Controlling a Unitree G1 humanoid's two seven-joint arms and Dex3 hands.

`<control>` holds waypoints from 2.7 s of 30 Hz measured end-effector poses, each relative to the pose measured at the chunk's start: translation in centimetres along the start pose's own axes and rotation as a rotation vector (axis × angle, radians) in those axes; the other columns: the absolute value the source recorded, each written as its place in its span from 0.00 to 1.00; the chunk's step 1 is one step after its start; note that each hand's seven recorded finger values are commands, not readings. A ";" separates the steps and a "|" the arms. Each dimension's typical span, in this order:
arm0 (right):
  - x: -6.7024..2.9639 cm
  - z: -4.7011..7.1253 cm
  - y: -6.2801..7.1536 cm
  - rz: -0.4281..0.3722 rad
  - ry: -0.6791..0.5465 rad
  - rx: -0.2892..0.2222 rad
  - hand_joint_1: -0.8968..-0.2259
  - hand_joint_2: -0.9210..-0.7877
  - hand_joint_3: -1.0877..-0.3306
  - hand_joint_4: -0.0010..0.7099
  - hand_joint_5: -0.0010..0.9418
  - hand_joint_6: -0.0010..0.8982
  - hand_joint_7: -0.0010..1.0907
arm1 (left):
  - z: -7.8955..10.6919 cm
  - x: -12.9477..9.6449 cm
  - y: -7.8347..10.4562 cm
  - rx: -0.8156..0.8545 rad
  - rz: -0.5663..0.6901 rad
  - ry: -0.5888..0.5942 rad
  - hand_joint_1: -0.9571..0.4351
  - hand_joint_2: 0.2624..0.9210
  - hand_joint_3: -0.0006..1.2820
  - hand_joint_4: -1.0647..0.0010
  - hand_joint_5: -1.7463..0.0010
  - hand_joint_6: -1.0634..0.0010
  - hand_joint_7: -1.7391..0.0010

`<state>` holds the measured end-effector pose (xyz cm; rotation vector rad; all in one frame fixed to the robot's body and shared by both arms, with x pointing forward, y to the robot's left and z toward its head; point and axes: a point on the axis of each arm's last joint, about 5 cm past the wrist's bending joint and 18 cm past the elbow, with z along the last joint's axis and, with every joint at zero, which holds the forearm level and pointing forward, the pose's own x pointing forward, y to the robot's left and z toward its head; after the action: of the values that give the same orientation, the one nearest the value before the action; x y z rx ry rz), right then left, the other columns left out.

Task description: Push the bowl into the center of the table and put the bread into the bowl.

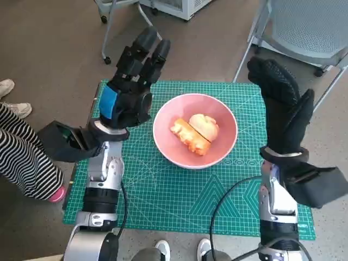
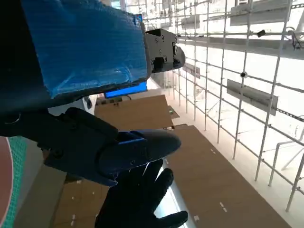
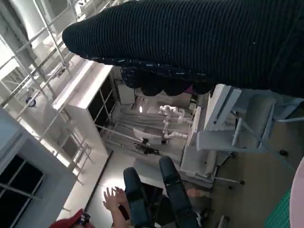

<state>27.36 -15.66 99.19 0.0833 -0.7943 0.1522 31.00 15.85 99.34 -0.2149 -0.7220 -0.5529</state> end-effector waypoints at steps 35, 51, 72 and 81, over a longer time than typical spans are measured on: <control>0.62 -0.6 -0.6 0.020 0.043 -0.037 0.31 0.00 0.55 0.36 0.01 0.16 0.52 | -0.8 -0.2 -0.6 -0.010 0.033 -0.019 0.18 1.00 0.39 0.95 0.98 1.00 0.77; 1.42 -0.4 -1.0 0.030 0.024 -0.031 0.29 0.00 0.54 0.36 0.01 0.15 0.51 | -0.8 0.2 -1.0 0.010 0.015 -0.008 0.18 1.00 0.38 0.94 0.97 1.00 0.75; 1.31 -0.7 -1.4 0.029 0.020 0.008 0.29 0.00 0.55 0.36 0.00 0.16 0.51 | -0.7 0.4 -1.2 0.014 -0.006 -0.012 0.17 1.00 0.39 0.95 0.96 1.00 0.77; 1.91 -0.6 -1.5 0.045 0.005 0.015 0.30 0.00 0.55 0.36 0.00 0.16 0.50 | -0.6 0.5 -1.2 0.024 -0.010 -0.015 0.18 1.00 0.40 0.97 0.95 1.00 0.78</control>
<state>29.37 -16.89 100.11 0.0796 -0.7903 0.2009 31.00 14.40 99.18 -0.1937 -0.7443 -0.5522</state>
